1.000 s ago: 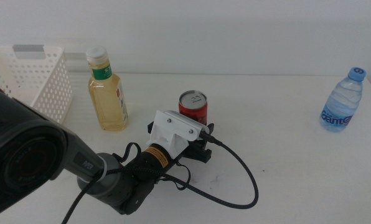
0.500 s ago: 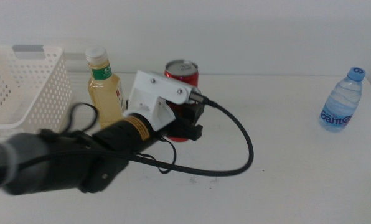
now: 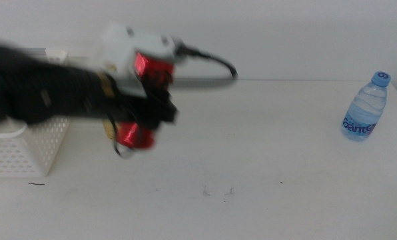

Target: Use arms to grab the bottles and put them into the dustbin to the left of the table.

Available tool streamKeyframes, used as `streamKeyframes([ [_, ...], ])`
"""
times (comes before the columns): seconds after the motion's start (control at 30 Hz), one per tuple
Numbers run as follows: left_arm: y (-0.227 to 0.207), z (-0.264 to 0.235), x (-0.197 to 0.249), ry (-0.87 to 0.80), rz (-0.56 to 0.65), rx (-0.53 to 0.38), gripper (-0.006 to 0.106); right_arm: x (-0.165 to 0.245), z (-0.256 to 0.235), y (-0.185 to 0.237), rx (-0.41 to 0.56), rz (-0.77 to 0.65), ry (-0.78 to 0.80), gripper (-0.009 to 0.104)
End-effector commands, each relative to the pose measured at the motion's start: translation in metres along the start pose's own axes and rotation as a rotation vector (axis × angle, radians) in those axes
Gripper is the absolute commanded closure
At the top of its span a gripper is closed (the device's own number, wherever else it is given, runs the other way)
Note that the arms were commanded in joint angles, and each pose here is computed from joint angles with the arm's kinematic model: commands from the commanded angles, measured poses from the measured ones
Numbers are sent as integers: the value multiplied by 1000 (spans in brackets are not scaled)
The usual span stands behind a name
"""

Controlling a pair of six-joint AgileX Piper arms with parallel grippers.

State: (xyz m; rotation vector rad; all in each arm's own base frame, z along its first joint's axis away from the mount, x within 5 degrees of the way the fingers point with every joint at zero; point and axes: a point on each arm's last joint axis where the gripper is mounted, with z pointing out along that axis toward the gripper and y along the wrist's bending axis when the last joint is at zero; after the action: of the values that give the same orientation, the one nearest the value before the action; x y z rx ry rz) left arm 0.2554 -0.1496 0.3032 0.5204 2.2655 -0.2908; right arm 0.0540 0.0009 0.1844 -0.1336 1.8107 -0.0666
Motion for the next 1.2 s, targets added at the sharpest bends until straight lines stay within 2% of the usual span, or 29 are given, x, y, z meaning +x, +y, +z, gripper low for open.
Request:
streamKeyframes([
  [0.0,18,-29,-29,30,24,-45,102,0,0,0,6,-4,-16,8],
  [0.07,38,-44,-46,79,43,-90,102,0,0,0,6,-4,-16,8],
  [0.17,82,-62,-64,156,43,-210,102,0,0,0,6,-4,-16,8],
  [0.3,160,-72,-71,197,-108,-382,102,0,0,0,6,-4,-16,8],
  [0.37,195,-68,-67,209,-179,-430,102,0,0,0,6,-4,-16,8],
  [0.57,270,-24,-35,285,-262,-454,102,0,0,0,6,-4,-16,8],
  [0.73,300,20,-10,328,-288,-445,101,0,0,0,6,-4,-16,8],
  [0.83,309,42,1,341,-300,-439,94,0,0,0,6,-4,-16,8],
  [0.87,311,49,4,344,-311,-432,91,0,0,0,6,-4,-16,8],
  [0.9,314,60,10,352,-324,-420,81,0,0,0,6,-4,-16,8],
  [1.0,316,69,17,374,-335,-407,60,0,0,0,6,-4,-16,8],
  [1.17,316,66,14,363,-336,-411,17,0,0,0,6,-4,-16,8],
])
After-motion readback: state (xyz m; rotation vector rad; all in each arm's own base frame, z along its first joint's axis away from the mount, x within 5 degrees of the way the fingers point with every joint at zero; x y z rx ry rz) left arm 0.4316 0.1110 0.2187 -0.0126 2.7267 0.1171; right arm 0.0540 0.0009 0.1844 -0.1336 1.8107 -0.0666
